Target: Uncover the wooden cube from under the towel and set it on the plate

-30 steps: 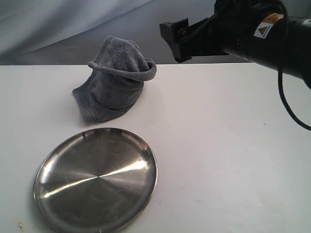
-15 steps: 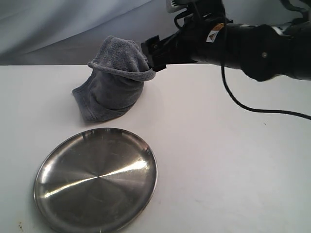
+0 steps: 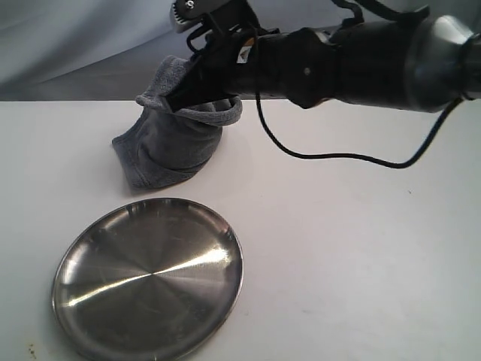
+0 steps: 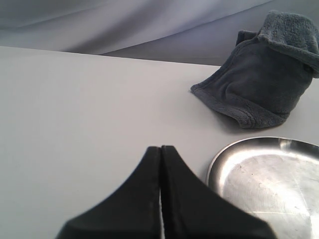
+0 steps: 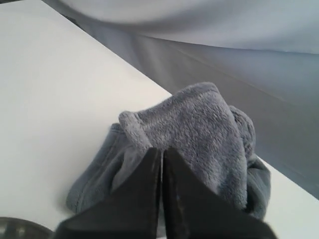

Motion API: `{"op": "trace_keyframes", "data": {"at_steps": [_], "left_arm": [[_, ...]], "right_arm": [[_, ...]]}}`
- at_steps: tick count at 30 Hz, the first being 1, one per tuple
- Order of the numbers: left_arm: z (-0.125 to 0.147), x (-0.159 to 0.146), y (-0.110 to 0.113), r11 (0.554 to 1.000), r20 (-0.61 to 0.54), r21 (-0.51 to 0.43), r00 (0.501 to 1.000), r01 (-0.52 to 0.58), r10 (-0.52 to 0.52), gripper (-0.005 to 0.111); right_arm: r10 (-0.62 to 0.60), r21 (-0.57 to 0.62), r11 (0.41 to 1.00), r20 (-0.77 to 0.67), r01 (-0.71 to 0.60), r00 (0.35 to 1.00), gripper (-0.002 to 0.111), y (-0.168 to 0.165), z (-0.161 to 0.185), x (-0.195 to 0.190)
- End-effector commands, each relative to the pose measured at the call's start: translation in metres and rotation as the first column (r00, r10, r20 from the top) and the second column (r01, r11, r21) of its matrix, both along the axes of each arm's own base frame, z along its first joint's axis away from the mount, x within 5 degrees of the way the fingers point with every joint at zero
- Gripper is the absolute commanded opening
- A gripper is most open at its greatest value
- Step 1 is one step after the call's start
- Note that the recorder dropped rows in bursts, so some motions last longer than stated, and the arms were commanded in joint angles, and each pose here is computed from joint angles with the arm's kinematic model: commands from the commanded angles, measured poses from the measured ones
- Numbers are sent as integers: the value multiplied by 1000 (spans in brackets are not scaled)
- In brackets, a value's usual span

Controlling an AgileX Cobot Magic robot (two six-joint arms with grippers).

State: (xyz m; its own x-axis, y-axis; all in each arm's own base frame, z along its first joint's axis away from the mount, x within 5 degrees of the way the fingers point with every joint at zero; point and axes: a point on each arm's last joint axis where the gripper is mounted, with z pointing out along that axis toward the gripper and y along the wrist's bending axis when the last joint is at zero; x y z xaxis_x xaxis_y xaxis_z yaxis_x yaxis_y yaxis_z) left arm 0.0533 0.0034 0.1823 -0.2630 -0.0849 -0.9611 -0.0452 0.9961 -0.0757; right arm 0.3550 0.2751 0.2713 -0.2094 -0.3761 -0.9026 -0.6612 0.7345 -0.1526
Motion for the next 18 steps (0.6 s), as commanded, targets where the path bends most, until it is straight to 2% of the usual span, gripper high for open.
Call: {"op": "trace_keyframes", "data": {"at_steps": [1,6,12,18], "left_arm": [[-1,0,0,1000,5,-6,1000,4,-4,0],[-1,0,0,1000,5,-6,1000,4,-4,0],[-1,0,0,1000,5,-6,1000,4,-4,0],[-1,0,0,1000,5,-6,1000,4,-4,0]], "right_arm": [[32,1,999,3,-32,999,0,21,6,10],[65,-45,997,-75,-69,995,0,40,15,28],[120,-89,988,-75,-126,990,0,53,52,44],[36,-71,997,-106,-44,994,0,24,74,66]]}}
